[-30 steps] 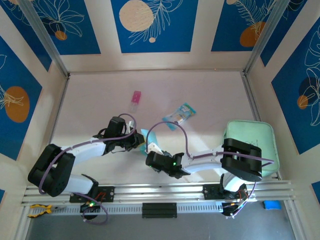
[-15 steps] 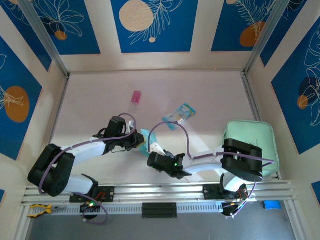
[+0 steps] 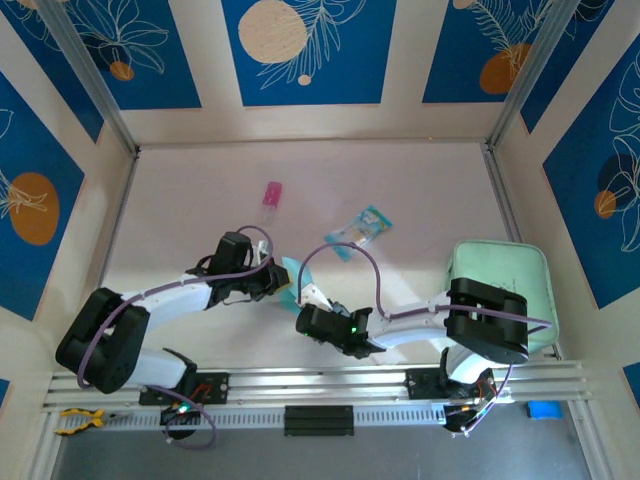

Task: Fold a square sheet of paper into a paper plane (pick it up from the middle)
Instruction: Perform the fourth fold on the wing at the bottom-center of the table.

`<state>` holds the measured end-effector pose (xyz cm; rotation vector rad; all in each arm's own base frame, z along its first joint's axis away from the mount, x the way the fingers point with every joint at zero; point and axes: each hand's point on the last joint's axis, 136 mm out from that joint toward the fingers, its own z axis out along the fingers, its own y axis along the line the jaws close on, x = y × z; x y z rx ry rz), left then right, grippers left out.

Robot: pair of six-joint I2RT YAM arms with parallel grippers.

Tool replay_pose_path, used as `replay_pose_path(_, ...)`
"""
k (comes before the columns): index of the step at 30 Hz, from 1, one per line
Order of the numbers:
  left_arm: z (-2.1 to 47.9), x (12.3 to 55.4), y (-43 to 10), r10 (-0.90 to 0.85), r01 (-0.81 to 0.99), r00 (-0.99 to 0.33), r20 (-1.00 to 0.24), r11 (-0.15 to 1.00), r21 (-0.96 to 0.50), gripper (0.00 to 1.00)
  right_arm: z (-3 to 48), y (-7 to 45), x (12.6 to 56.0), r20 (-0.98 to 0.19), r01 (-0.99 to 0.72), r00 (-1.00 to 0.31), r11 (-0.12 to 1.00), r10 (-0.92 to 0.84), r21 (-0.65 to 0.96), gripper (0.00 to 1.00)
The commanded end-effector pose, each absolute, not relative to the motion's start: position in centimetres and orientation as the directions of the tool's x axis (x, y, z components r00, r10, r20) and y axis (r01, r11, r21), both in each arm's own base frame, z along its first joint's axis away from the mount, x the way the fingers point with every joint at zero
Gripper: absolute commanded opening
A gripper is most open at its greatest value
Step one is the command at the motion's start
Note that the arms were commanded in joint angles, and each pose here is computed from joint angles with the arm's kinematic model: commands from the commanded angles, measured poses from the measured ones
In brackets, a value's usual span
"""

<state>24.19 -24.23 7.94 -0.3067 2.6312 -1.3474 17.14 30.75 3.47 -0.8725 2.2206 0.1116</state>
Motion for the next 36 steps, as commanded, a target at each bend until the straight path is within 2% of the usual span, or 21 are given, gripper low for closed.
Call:
replay_pose_path(1,8.63,24.40,-24.64,-0.239,-0.079,-0.968,-0.072,0.567,-0.820,0.07,4.15,31.41,17.35,-0.699,-0.619,-0.472,0.767,-0.537,-0.170,0.35)
replay_pose_path(14,8.67,24.31,-24.62,-0.241,-0.082,-0.968,-0.069,0.566,-0.820,0.07,3.65,31.58,17.50,-0.692,-0.615,-0.478,0.768,-0.542,-0.177,0.34)
replay_pose_path(25,8.53,24.32,-24.61,-0.240,-0.084,-0.968,-0.067,0.568,-0.818,0.07,3.73,31.30,17.55,-0.689,-0.605,-0.488,0.777,-0.536,-0.175,0.29)
replay_pose_path(36,8.62,24.34,-24.61,-0.240,-0.084,-0.969,-0.067,0.569,-0.818,0.07,3.47,30.85,17.67,-0.682,-0.590,-0.499,0.786,-0.535,-0.185,0.31)
